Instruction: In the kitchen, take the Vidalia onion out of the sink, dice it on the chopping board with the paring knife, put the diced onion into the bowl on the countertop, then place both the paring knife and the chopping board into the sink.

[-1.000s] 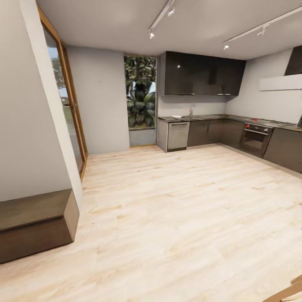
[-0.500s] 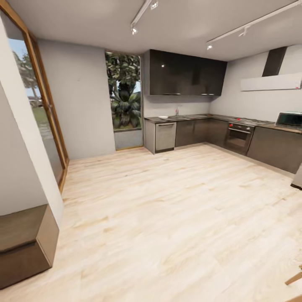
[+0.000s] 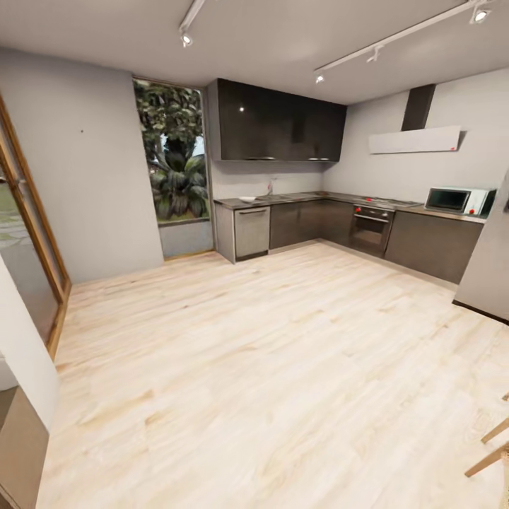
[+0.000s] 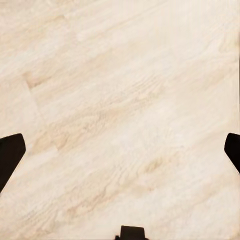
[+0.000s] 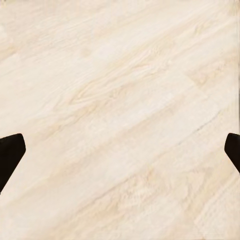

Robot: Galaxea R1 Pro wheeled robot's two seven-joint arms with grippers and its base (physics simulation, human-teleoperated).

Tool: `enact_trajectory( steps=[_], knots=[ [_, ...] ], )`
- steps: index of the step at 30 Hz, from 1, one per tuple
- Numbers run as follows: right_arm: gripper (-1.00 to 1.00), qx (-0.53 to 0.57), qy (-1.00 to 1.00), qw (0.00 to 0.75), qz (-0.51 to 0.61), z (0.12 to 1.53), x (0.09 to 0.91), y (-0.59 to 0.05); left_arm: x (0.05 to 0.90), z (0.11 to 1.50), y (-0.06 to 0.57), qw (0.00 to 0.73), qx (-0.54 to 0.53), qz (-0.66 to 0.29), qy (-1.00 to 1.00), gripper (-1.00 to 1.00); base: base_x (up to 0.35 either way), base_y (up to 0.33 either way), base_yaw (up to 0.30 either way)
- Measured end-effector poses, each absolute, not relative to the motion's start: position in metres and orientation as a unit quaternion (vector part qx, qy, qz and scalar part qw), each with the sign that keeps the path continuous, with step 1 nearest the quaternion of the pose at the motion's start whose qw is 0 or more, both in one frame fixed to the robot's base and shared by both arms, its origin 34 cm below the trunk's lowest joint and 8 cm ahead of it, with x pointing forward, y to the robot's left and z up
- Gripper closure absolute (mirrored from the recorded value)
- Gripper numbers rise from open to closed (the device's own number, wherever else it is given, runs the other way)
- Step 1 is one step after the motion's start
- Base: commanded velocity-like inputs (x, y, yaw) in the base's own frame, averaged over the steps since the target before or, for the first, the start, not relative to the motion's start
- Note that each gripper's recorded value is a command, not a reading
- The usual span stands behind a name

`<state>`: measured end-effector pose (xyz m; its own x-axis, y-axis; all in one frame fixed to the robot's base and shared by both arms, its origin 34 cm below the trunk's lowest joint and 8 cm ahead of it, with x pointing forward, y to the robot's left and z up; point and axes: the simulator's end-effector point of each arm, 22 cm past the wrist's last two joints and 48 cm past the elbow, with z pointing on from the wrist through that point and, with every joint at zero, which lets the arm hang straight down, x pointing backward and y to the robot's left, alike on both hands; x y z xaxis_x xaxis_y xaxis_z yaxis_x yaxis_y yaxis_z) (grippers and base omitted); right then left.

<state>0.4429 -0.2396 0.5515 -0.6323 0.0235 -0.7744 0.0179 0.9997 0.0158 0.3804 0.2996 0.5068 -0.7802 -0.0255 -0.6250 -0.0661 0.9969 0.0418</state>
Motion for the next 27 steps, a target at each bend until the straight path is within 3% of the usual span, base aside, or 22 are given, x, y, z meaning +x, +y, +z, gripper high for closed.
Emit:
enact_trajectory(
  steps=[16,27],
  knots=[
    [-1.0,0.011,0.903,0.429,0.003,0.5516,0.4429,-0.2396,0.3804,0.5068,0.2996,0.331,-0.024,0.031,0.943,-1.0,0.345,0.101,-0.248],
    [-1.0,0.011,0.903,0.43,0.003,0.5521,0.4435,-0.2395,0.3805,0.5069,0.2993,0.331,-0.023,0.031,0.943,-1.0,0.345,0.093,-0.018]
  ],
)
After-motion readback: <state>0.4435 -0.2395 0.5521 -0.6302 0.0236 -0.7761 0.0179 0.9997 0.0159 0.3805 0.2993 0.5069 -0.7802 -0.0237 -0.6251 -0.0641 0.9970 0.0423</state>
